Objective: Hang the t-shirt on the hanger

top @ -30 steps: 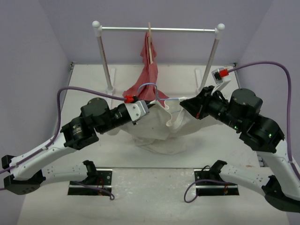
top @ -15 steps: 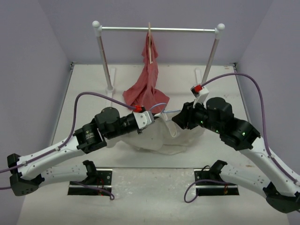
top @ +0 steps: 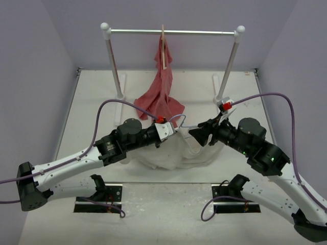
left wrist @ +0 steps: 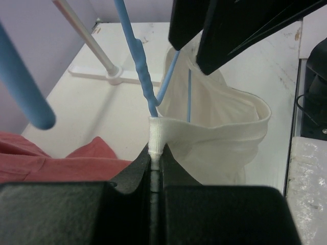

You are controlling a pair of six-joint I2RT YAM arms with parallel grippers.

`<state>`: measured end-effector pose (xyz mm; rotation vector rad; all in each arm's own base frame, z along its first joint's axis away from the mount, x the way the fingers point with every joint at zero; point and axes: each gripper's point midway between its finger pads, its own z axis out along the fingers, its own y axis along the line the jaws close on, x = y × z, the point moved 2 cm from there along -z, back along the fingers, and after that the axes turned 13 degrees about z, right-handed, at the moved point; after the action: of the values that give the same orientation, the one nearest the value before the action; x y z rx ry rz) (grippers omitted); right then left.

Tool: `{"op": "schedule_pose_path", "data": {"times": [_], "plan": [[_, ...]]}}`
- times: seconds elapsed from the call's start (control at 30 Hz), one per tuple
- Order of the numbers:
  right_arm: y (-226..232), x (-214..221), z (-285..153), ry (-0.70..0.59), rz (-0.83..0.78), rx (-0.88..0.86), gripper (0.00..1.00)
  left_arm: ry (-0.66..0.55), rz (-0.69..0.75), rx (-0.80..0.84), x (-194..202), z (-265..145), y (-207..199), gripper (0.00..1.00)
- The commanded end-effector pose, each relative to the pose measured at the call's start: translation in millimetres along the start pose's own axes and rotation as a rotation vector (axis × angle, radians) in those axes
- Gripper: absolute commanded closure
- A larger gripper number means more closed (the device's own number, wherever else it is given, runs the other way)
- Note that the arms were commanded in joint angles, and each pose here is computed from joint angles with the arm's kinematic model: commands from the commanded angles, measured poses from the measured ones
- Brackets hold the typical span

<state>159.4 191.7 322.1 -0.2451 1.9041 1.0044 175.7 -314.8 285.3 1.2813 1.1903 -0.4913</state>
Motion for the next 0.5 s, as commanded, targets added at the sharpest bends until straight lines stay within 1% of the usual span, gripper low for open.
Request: {"op": "schedule_pose_path", "data": {"times": [0.0,0.17,0.27,0.33,0.4,0.47], "plan": [[14,-17,20,-0.052,-0.041,-0.044,0.42,-0.114,-0.019,-0.024,-29,8,11,1.0],[29,-34,27,-0.111,-0.061,-0.041,0.41,-0.113,-0.031,0.017,-29,16,6,1.0],[33,-38,39,-0.114,-0.065,-0.036,0.45,-0.118,-0.039,0.036,-32,20,4,1.0],[36,-39,45,-0.123,-0.065,-0.03,0.6,-0.121,-0.044,0.05,-33,21,2,1.0],[30,-44,51,-0.16,-0.054,0.015,0.88,-0.121,-0.049,0.051,-34,22,2,1.0],[22,-49,52,-0.2,-0.05,0.062,0.98,-0.101,-0.056,0.037,-30,21,4,1.0]]}}
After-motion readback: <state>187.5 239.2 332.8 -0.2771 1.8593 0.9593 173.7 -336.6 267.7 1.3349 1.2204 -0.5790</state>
